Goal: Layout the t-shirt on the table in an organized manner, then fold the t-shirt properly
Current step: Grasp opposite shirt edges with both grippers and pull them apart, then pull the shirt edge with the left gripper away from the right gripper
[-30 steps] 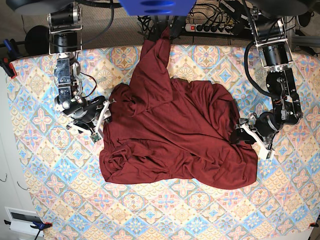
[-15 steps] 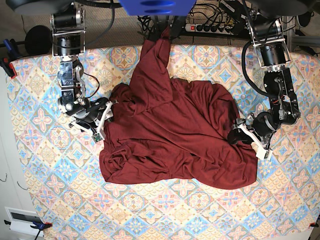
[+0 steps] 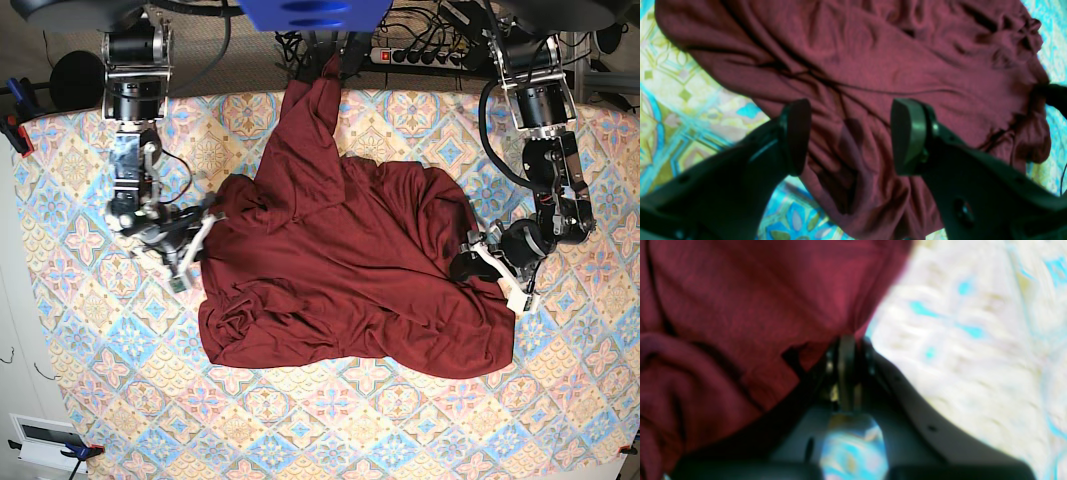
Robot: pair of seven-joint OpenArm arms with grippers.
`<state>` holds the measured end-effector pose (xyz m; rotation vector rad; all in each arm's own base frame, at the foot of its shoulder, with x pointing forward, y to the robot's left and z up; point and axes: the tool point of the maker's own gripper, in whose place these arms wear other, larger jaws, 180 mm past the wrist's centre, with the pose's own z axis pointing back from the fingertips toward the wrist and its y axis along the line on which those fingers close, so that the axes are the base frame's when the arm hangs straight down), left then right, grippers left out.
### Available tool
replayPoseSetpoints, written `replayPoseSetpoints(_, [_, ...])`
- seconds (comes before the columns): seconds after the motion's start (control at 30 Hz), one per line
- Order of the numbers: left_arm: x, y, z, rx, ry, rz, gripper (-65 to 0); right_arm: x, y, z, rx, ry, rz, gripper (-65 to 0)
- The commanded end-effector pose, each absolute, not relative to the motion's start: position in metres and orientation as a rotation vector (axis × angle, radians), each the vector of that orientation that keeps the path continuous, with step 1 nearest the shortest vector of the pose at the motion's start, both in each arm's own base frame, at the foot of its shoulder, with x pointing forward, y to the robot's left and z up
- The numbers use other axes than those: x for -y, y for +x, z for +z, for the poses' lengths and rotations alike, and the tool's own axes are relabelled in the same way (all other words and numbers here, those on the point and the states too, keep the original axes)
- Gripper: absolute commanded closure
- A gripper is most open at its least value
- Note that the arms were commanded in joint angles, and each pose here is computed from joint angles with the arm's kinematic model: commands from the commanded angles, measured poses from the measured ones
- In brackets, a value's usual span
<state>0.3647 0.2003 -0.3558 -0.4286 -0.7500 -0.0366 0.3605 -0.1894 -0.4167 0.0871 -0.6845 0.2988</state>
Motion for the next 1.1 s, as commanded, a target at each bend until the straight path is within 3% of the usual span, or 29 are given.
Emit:
replayPoseSetpoints(0.0, [-0.204,0.372,-0.342,0.798,-0.429,-0.042,-36.9,0.215,0.376,-0.395,0.753,0.047,0.248,-0.5])
replayPoseSetpoints(0.33, [-0.202,0.37,-0.344,0.792,-0.435,-0.043,-36.9,0.332,0.396,-0.354,0.825,-0.081,0.018,-0.4])
replayPoseSetpoints(0.5, [-0.191,0.364,-0.341,0.8,-0.531,-0.017,-36.9,0.369,0.405,-0.353,0.868,-0.092,-0.056,-0.4])
replayPoseSetpoints(0.67, [-0.172,0.355,-0.341,0.787,-0.627,-0.02,-36.9,0.394,0.412,-0.358,0.91,-0.083,-0.124,-0.8])
replayPoseSetpoints(0.9, [-0.155,0.327,-0.328,0.778,-0.578,-0.199,-36.9,0.411,0.404,-0.363,0.86,-0.209,-0.043,-9.6])
replayPoseSetpoints(1.07, [-0.17,0.314,-0.335,0.744,-0.533,-0.209,-36.9,0.414,0.396,-0.348,0.892,-0.264,0.001,-11.0])
